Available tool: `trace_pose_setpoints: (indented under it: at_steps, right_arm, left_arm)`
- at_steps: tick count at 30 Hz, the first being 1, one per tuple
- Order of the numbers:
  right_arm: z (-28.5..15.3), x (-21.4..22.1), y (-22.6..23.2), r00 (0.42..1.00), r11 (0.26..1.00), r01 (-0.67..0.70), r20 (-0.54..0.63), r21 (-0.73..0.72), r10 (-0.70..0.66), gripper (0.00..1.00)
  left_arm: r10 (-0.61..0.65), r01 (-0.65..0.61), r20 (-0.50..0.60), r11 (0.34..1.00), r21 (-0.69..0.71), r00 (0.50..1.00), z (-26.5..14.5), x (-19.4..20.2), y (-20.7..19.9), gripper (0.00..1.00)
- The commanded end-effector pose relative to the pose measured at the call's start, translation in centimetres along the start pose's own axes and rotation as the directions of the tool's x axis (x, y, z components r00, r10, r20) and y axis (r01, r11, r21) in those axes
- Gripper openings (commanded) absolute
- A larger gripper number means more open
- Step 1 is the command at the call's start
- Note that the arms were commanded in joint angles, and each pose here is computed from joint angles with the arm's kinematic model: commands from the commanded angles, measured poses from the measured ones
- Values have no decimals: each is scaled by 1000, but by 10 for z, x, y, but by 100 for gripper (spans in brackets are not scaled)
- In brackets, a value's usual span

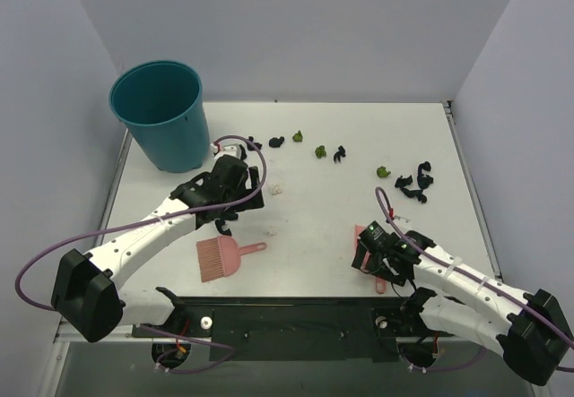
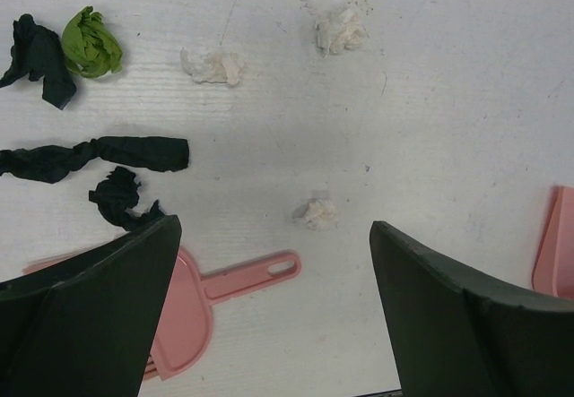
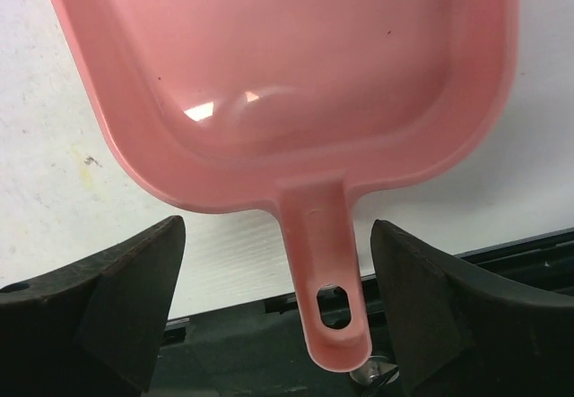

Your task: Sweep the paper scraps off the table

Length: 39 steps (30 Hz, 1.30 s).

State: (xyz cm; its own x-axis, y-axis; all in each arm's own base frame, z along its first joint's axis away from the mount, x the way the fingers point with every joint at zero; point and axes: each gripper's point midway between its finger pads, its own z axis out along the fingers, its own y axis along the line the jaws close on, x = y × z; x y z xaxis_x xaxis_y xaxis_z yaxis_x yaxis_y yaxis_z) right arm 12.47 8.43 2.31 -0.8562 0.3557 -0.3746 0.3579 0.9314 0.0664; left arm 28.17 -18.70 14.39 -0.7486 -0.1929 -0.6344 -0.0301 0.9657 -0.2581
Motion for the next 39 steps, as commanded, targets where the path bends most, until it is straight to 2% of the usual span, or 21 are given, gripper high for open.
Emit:
trace_pose_setpoints:
  at_steps: [1,2,3,6,7,9,12,19,24,33,35,37,38,39]
  right_arm:
    - [5,2,-3,1000,999,4,28,35,-5,74]
    - [5,1,-3,999,999,8,31,36,-9,72]
    - [4,0,-2,999,999,22,39,36,-24,63]
    - [2,-6,2,996,997,63,57,42,-66,49]
    - [1,-8,3,994,995,92,62,50,-95,40]
    - [-1,-12,7,987,988,142,65,62,-146,29]
    - [-8,-23,18,974,976,208,78,60,-213,15]
    - [-15,-44,57,924,929,368,95,29,-369,15]
    - [-12,-47,98,903,907,422,89,-7,-419,15]
    - [-7,-57,184,966,970,238,121,-56,-230,15]
    - [-6,-56,199,972,977,203,132,-68,-193,20]
    - [-4,-58,210,978,983,165,145,-80,-152,37]
    - [-2,-58,213,978,984,160,148,-81,-146,40]
    - [-4,-61,216,978,984,154,156,-88,-139,48]
  left_arm:
    - [-40,38,51,998,47,998,-9,-15,-6,98]
    - [-41,38,50,998,45,998,-9,-15,-5,98]
    - [-42,39,50,998,44,998,-10,-15,-4,98]
    - [-48,46,49,998,36,998,-9,-14,1,98]
    - [-50,48,51,998,37,997,-9,-15,1,98]
    - [-58,56,52,998,28,997,-8,-15,5,98]
    - [-66,65,51,998,22,997,-8,-15,9,98]
    - [-109,111,62,994,-21,992,-5,-13,24,98]
    - [-119,121,48,992,-43,992,-2,-6,30,98]
    - [-137,139,35,990,-38,990,3,2,27,98]
    - [-135,136,31,990,-37,990,4,3,26,98]
    - [-135,136,33,990,-32,990,3,2,24,98]
    - [-133,134,32,990,-35,991,2,3,25,98]
    - [-133,134,34,990,-37,991,2,3,26,98]
